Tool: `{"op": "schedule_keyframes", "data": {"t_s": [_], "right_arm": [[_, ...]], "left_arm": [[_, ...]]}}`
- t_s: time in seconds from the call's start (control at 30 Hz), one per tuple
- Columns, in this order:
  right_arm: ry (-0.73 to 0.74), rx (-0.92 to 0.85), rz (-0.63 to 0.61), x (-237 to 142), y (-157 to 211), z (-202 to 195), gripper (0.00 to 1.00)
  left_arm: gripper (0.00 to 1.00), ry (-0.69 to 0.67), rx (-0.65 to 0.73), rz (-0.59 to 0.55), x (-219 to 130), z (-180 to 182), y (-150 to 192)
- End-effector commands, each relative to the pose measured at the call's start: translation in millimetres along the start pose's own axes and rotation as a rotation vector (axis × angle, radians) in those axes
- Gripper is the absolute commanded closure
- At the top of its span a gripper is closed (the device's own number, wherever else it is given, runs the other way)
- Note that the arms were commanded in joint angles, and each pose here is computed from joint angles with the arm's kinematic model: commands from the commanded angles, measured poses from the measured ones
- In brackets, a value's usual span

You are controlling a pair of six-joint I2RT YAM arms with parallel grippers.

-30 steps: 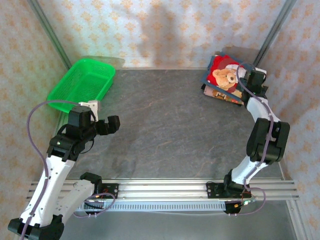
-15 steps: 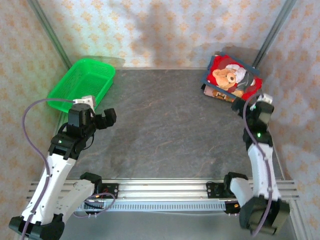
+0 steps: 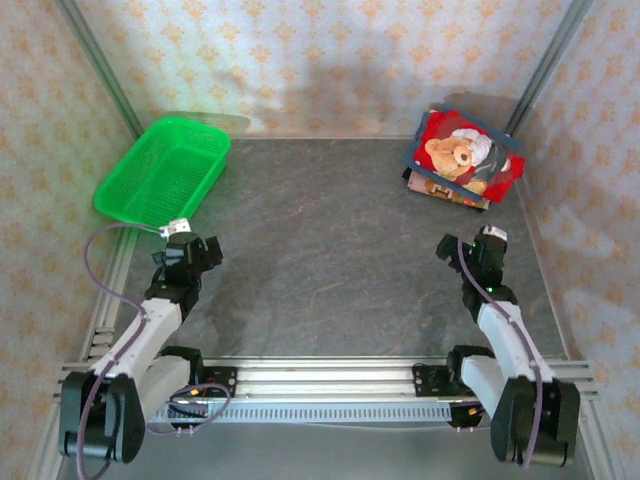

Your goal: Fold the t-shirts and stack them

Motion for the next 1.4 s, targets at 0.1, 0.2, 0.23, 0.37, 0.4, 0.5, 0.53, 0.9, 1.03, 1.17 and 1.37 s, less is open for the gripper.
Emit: {"op": "schedule_keyframes", "data": {"t_s": [0.1, 0.2, 0.23, 0.37, 0.4, 0.5, 0.53, 0.9, 1.03, 1.17, 1.37], "right_arm": [[-0.023, -0.064, -0.267, 24, -36, 8, 0.01], [-0.016, -0.084, -0.308, 34, -42, 9, 0.01], [-0.006, -0.084, -0.316, 37, -45, 9, 0.01], [-0.046, -0.071, -0.281, 51, -46, 19, 0.01], [-0.08, -0.071, -0.309, 52, -45, 23, 0.01], [-0.093, -0.099, -0.31, 61, -36, 29, 0.01], [-0.093, -0.128, -0.276, 67, -31, 33, 0.01], [-0.036, -0.164, -0.277, 76, -27, 37, 0.01], [-0.038, -0.167, -0.267, 77, -25, 37, 0.01], [-0.051, -0.176, -0.257, 78, -24, 40, 0.01], [-0.05, -0.178, -0.256, 78, -24, 40, 0.01]], "left_arm": [[0.0, -0.02, -0.02, -0.164, 28, -4, -28], [0.0, -0.016, -0.033, -0.169, 42, -11, -31], [0.0, -0.007, -0.034, -0.175, 45, -13, -33], [0.0, 0.033, 0.013, -0.168, 66, -29, -34], [0.0, 0.058, 0.044, -0.136, 69, -38, -34], [0.0, 0.145, 0.072, -0.173, 70, -51, -25], [0.0, 0.157, 0.077, -0.17, 70, -52, -23], [0.0, 0.194, 0.111, -0.167, 71, -61, -19], [0.0, 0.189, 0.116, -0.167, 71, -61, -18], [0.0, 0.19, 0.118, -0.169, 70, -62, -19], [0.0, 0.187, 0.118, -0.168, 70, -61, -19]]}}
Point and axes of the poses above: each hand's point on the last joint's axis, 136 mm out from that joint toward the fingers, its own x axis out along the fingers, its own z axis along the line the jaws close on, y = z × x, the point moved 1 cm from there along -x, back along the fingers, and after that the axes turned 1 degree about x, right-handed, at the moved point
